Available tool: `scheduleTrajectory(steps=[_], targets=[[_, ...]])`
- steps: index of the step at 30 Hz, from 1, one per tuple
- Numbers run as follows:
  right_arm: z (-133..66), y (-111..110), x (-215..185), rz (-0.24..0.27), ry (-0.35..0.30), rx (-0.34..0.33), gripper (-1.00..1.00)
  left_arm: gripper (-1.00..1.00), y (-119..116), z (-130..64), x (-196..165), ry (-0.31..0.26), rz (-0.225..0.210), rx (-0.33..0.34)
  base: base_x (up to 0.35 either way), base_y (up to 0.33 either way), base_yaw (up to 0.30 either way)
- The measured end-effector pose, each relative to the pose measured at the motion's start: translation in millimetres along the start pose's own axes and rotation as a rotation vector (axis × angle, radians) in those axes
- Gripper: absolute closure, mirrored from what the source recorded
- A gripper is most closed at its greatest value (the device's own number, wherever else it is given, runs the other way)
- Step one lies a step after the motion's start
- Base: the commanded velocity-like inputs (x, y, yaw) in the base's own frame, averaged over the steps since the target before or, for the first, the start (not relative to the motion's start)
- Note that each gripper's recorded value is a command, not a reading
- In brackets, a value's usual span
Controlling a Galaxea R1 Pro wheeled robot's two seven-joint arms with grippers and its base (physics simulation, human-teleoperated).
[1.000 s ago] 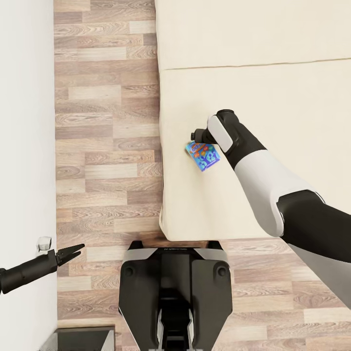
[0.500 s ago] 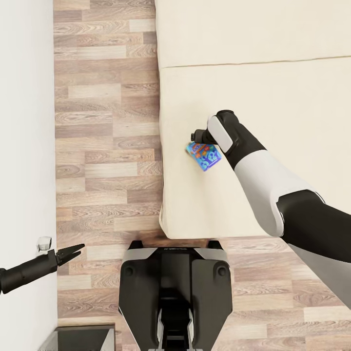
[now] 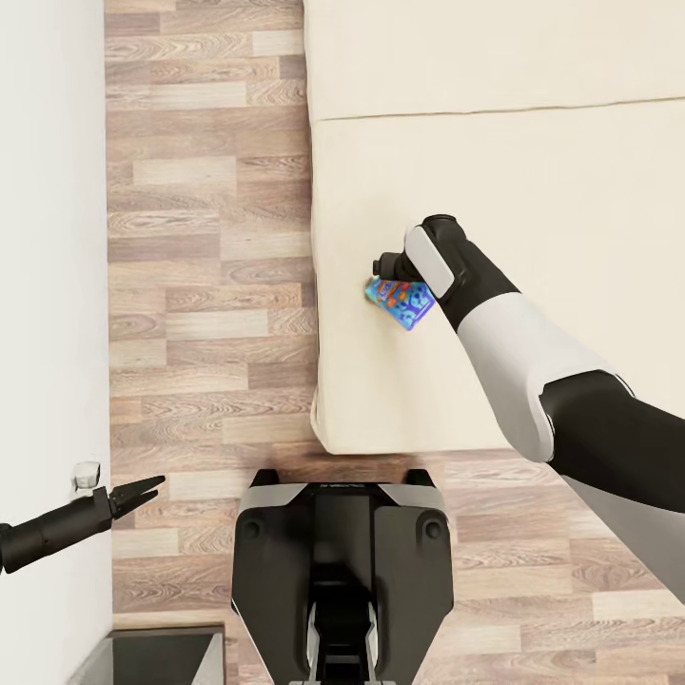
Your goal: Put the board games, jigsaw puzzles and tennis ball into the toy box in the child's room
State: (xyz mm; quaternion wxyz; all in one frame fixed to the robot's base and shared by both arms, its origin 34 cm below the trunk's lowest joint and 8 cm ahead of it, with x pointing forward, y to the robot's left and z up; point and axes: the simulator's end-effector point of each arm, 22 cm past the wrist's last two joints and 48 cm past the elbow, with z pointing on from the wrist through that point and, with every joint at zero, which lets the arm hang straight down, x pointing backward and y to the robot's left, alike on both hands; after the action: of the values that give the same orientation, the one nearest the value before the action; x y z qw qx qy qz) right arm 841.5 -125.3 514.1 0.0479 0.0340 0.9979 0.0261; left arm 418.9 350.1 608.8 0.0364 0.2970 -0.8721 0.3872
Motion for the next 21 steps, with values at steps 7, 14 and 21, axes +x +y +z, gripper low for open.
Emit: scheduleTrajectory(steps=[7,14,21], targets=[[-0.2,0.1,-0.2,0.000,-0.001,0.000,-1.00,-1.00,0.1,0.0,0.1,0.000,0.000,0.000,-0.006,0.000,0.000],[-0.9,0.2,-0.6,0.000,-0.001,0.000,-1.00,-1.00,-0.1,-0.2,0.0,0.000,0.001,-0.001,0.000,0.000,0.000],[-5.1,0.6,-3.8,-0.001,-0.006,-0.001,-1.00,-1.00,-2.7,-1.1,-1.4,-0.003,0.005,0.002,0.000,0.000,0.000]])
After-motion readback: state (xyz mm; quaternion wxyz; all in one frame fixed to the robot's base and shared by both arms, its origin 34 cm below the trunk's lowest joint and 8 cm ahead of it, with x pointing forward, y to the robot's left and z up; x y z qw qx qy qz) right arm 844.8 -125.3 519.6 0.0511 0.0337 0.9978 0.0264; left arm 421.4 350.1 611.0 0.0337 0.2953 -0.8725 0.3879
